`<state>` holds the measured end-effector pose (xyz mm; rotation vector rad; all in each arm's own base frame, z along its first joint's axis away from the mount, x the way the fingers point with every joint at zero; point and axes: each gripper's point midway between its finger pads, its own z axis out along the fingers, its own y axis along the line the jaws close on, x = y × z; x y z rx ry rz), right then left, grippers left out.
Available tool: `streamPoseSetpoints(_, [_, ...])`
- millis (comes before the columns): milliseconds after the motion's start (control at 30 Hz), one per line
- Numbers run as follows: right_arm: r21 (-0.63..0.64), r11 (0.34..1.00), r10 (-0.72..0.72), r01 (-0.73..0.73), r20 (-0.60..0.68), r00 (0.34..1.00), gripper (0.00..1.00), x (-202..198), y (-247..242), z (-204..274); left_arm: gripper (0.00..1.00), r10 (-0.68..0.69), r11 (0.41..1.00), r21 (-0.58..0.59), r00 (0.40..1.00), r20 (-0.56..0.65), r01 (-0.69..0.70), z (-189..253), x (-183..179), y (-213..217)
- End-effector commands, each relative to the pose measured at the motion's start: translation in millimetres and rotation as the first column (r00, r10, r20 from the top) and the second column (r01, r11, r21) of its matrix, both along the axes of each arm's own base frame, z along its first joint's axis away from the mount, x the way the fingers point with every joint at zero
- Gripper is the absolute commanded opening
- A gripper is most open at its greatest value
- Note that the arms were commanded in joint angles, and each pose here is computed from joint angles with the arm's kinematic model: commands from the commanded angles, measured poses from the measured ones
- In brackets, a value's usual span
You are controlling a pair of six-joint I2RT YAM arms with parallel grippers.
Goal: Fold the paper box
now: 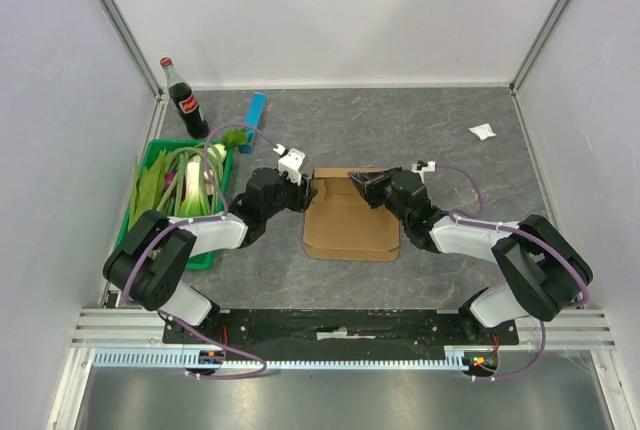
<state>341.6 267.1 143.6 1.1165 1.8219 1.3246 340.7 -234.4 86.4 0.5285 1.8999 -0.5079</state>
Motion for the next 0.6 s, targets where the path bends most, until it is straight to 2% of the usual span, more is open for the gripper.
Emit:
streamPoseSetpoints(0, [-0.027,0.999,0.046,-0.047,-0.034,0.998,0.0,-5.5,7.9,-9.7,0.49,0.003,1.0,-0.022,0.989,0.146,0.0,33.8,23.8,-12.7])
streamPoseSetpoints(133, [-0.022,0.999,0.042,-0.043,-0.038,0.998,0.0,-5.0,7.9,-8.3,0.37,0.095,0.995,-0.049,0.982,0.164,-0.088,43.6,31.0,-7.9])
streamPoseSetpoints(300, [-0.012,0.999,0.044,-0.045,-0.043,0.998,0.0,-5.7,10.2,-7.8,0.34,0.233,0.972,-0.029,0.953,0.193,-0.231,44.2,36.4,-4.4])
streamPoseSetpoints(367, [-0.01,0.999,0.044,-0.045,-0.048,0.998,0.0,-5.9,10.9,-9.2,0.36,0.294,0.955,-0.019,0.933,0.208,-0.297,43.4,39.9,0.2])
streamPoseSetpoints(567, [0.006,0.999,0.037,-0.037,-0.054,0.998,0.0,-7.1,9.6,-9.4,0.49,0.309,0.95,-0.035,0.926,0.218,-0.309,41.6,36.1,-2.0])
